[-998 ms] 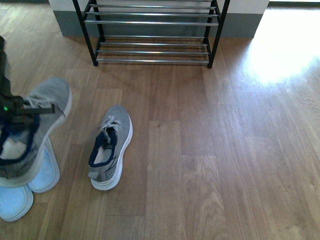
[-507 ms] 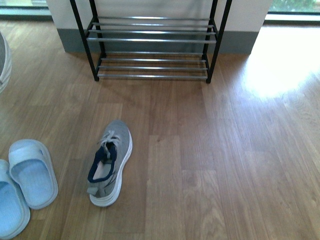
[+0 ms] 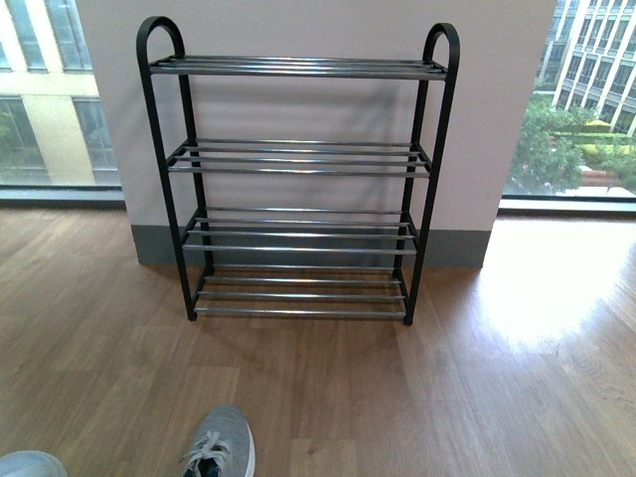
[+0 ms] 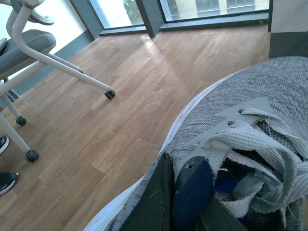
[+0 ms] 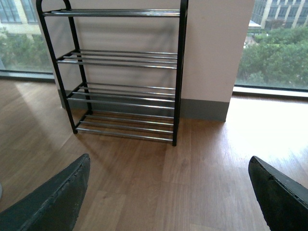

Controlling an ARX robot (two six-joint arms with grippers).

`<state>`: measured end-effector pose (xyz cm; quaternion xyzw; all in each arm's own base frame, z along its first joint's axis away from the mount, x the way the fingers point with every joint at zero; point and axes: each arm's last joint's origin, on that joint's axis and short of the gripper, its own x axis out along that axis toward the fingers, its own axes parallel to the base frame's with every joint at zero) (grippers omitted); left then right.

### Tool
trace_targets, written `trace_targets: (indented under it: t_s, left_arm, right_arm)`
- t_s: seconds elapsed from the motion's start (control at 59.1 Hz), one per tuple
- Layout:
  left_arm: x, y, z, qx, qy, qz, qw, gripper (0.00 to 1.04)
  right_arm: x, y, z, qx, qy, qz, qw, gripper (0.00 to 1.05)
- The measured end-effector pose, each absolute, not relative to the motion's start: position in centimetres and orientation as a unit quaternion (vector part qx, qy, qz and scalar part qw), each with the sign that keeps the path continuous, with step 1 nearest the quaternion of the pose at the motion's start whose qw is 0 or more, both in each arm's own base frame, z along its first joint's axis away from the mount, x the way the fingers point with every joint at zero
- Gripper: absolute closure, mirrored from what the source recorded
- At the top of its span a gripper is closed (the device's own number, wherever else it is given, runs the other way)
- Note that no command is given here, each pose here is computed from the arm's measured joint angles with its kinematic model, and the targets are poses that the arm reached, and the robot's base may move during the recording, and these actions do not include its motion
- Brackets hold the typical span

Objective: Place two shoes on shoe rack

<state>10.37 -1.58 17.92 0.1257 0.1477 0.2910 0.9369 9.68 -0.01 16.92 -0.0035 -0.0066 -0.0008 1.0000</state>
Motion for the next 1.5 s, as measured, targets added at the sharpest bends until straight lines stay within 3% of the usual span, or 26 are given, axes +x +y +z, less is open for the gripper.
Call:
trace_targets:
  t_s: [1.37, 1.403, 1.505]
  left_arm:
    - [10.33, -1.62, 17.88, 0.122, 0.146, 0.286, 0.939, 1.03]
    - [10.33, -1.61, 17.89, 0.123, 0.146, 0.288, 0.938, 1.03]
    - [10.32, -1.59, 17.89, 0.123, 0.145, 0.291, 0.937, 1.03]
  right_arm:
    - [9.68, 0.00, 16.91, -0.003, -0.006, 0.001, 1.000, 0.09]
    - [9.71, -0.02, 16.89, -0.005, -0.002, 0.007, 1.000, 0.09]
    - [10.13, 0.51, 16.13, -0.023, 0.074, 0.184, 0.980, 0.09]
